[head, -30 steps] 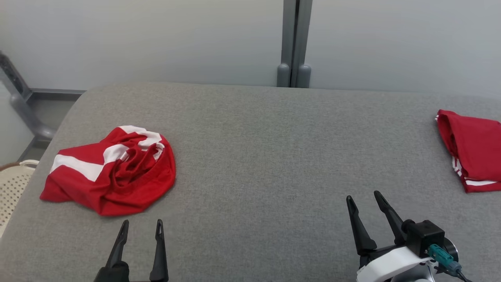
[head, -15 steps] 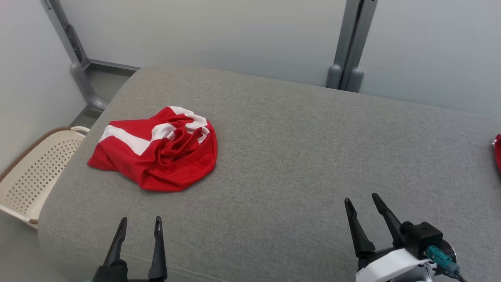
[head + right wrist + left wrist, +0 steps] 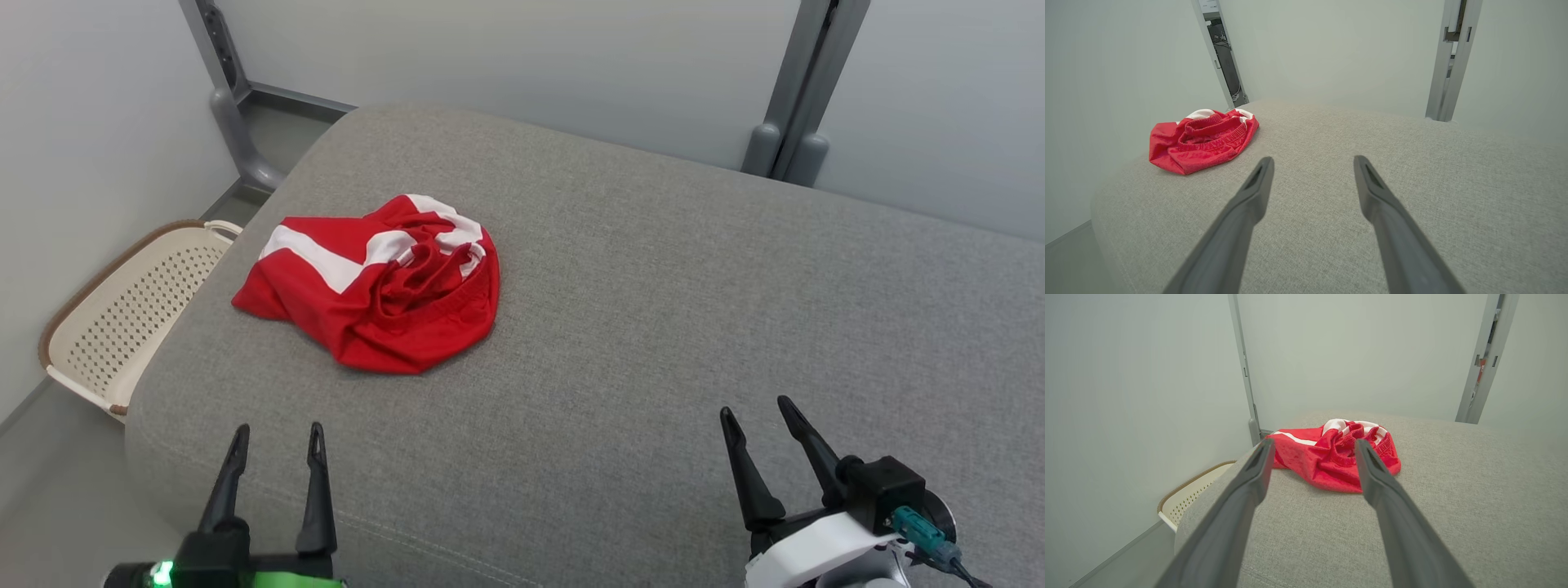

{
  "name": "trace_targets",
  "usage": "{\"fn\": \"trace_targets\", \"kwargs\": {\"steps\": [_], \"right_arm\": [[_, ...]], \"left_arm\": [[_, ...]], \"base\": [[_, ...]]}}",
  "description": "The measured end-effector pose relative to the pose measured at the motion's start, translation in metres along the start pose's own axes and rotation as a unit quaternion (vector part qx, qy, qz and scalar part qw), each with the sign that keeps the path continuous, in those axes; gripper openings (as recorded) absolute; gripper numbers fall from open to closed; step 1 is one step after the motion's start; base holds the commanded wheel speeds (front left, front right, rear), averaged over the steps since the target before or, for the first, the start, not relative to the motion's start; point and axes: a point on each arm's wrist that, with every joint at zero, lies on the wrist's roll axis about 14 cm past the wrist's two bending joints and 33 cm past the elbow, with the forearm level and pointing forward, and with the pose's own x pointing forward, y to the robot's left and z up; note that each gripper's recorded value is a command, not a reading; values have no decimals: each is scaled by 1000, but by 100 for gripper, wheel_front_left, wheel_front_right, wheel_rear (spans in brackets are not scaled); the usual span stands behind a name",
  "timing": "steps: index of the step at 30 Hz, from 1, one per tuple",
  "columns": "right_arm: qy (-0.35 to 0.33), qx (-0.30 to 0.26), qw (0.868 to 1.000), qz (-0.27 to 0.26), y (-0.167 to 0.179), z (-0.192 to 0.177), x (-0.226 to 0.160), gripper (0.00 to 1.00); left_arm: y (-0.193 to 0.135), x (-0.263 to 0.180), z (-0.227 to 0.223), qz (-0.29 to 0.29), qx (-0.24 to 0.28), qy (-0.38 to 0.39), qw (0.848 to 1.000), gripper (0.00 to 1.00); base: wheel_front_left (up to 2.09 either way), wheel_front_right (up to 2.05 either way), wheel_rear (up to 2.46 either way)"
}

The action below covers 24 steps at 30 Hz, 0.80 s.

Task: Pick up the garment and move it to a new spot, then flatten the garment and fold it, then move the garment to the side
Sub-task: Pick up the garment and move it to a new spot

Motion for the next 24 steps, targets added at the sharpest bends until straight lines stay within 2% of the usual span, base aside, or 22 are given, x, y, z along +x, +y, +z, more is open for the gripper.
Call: {"fn": "trace_targets", "kwargs": {"steps": [9, 14, 19, 24], "right_arm": [[17, -30, 999, -1, -37, -14, 16, 100], [24, -45, 999, -6, -63, -23, 26, 100], [37, -52, 998, -15, -89, -38, 31, 100], [53, -57, 997, -28, -111, -55, 30, 100]], "left_arm": [[-6, 79, 43, -41, 46, -63, 996, 100], [-12, 138, 52, -64, 54, -61, 995, 100], [-16, 200, 41, -76, 52, 5, 996, 100], [-21, 243, 5, -71, 1, 105, 992, 100]], "base": [[0, 0, 0], [0, 0, 0], [0, 0, 0], [0, 0, 0]]}}
